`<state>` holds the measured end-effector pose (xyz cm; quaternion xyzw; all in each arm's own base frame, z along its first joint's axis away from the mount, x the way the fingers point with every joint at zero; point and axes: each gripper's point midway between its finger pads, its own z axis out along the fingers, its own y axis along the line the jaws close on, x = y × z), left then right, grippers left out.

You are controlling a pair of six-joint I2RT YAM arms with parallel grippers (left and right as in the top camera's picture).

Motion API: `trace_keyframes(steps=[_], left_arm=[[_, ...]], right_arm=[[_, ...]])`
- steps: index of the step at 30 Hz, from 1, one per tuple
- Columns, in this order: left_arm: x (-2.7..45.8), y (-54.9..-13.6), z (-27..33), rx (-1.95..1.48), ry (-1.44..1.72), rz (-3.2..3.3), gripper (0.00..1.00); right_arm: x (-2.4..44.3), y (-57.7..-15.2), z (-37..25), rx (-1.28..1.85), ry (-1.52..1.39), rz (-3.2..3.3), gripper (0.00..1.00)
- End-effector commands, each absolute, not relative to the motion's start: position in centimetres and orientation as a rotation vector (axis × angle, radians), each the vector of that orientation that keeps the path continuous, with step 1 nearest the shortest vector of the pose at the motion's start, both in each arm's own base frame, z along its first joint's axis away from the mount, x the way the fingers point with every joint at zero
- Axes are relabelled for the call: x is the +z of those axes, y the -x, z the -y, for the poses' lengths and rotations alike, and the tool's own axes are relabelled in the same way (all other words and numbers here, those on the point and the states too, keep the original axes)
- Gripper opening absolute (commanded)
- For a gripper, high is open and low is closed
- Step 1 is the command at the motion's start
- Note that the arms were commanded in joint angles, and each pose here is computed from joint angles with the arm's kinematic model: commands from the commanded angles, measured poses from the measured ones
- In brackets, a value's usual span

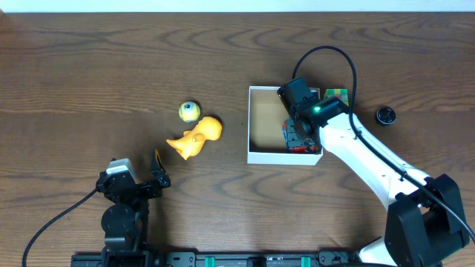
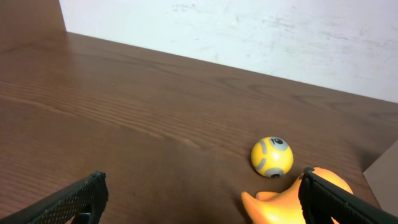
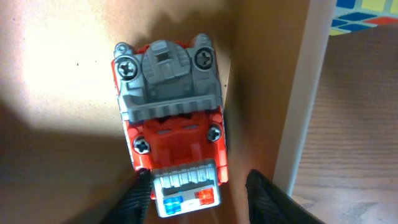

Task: Pack container
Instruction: 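Lower the truck into the box and open the right gripper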

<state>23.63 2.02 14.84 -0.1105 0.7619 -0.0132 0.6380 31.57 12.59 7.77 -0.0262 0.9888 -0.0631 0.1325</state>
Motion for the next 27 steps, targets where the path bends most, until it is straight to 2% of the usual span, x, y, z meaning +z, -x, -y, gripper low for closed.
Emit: trace_keyframes(steps=[1, 3, 11, 27], left_arm=[[13.4, -23.7, -1.8, -0.024, 0.23, -1.773, 0.98], [13.4, -23.7, -1.8, -0.024, 0.23, -1.773, 0.98], [13.4, -23.7, -1.8, -0.024, 0.23, -1.773, 0.98], [13.4, -23.7, -1.8, -0.024, 0.23, -1.773, 0.98]], right_arm=[[8.3, -31.9, -12.9, -0.182, 0.056, -2.853, 0.36], [8.3, -31.8, -13.0, -0.171, 0.05, -2.857, 0.31], [8.2, -31.7, -13.0, -0.166, 0.035, -2.865, 0.34], [8.1, -30.7, -12.4, -0.206, 0.017, -2.899, 0.25]])
